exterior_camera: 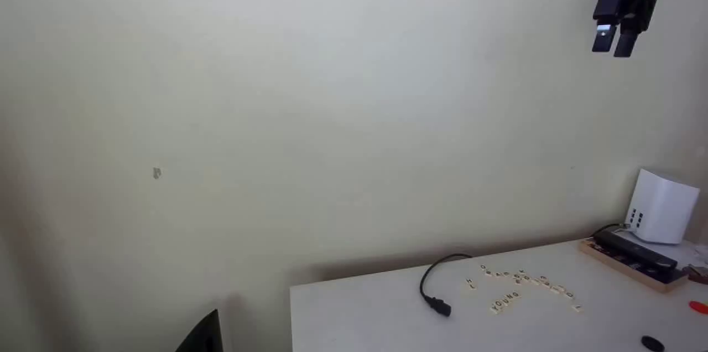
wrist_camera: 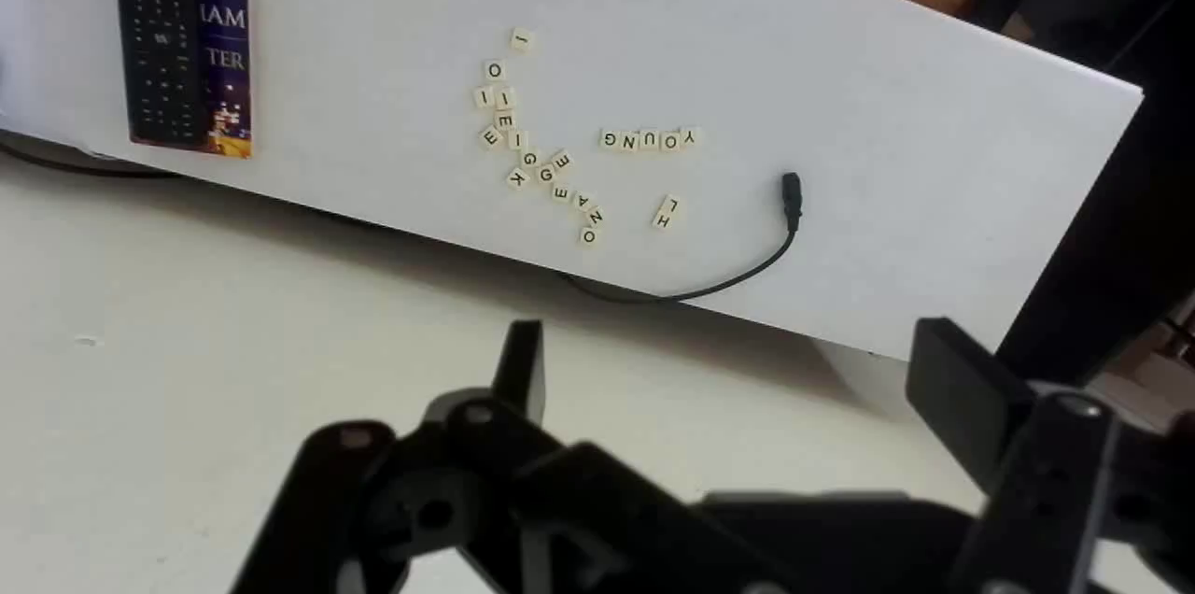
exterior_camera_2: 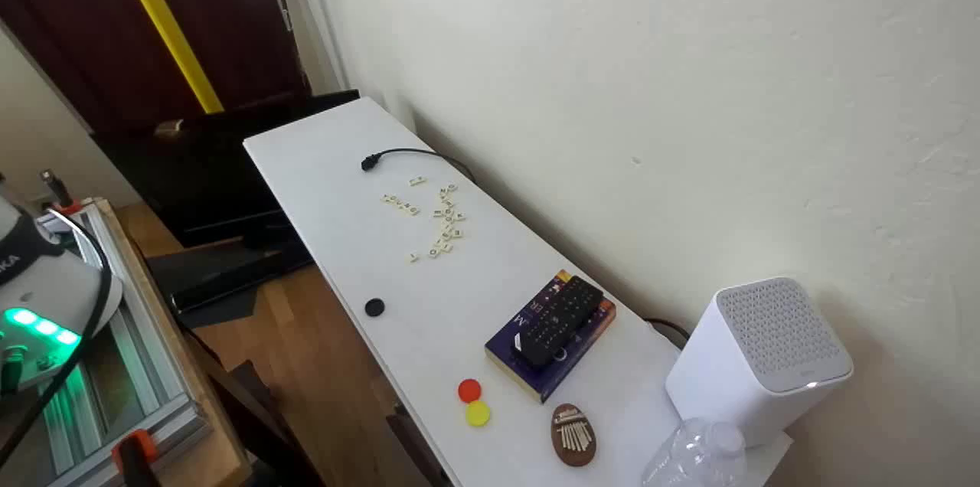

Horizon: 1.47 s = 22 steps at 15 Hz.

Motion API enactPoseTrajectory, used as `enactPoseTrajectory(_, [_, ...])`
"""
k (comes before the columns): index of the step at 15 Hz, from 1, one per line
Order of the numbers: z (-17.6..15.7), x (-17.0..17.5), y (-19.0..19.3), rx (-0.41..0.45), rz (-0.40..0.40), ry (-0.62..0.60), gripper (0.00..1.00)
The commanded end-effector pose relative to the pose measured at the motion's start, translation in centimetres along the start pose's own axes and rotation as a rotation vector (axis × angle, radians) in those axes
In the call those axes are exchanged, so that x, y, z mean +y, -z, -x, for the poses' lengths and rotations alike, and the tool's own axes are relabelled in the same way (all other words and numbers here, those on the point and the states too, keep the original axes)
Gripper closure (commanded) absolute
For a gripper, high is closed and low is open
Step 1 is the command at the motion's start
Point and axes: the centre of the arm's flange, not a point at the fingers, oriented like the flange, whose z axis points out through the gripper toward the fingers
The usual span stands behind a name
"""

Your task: Move the letters YOUN the left, move the letters GIG to the front

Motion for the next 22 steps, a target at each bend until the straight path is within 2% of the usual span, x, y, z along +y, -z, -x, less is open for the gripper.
enactPoseTrajectory(1, [0.0, 0.0, 0.0, 0.0, 0.0, 0.0, 0.0])
enactPoseTrajectory(5, [0.0, 0.0, 0.0, 0.0, 0.0, 0.0, 0.0])
enactPoseTrajectory(6, [-0.9, -0.4, -0.9, 0.017, -0.024, 0.006, 0.0])
enactPoseTrajectory(9, [-4.4, -3.2, -6.2, -0.01, -0.118, 0.115, 0.0])
enactPoseTrajectory(12, [-6.2, -5.7, -11.0, -0.009, -0.186, 0.191, 0.0])
enactPoseTrajectory(15, [-7.1, -6.6, -15.2, -0.023, -0.165, 0.202, 0.0])
enactPoseTrajectory(19, [-7.4, -6.7, -18.6, 0.0, -0.119, 0.167, 0.0])
enactPoseTrajectory(20, [-7.5, -6.9, -19.1, -0.025, -0.142, 0.189, 0.0])
enactPoseTrajectory(21, [-7.5, -7.1, -19.5, -0.098, -0.201, 0.26, 0.0])
enactPoseTrajectory(22, [-7.3, -7.0, -18.9, -0.053, -0.141, 0.205, 0.0])
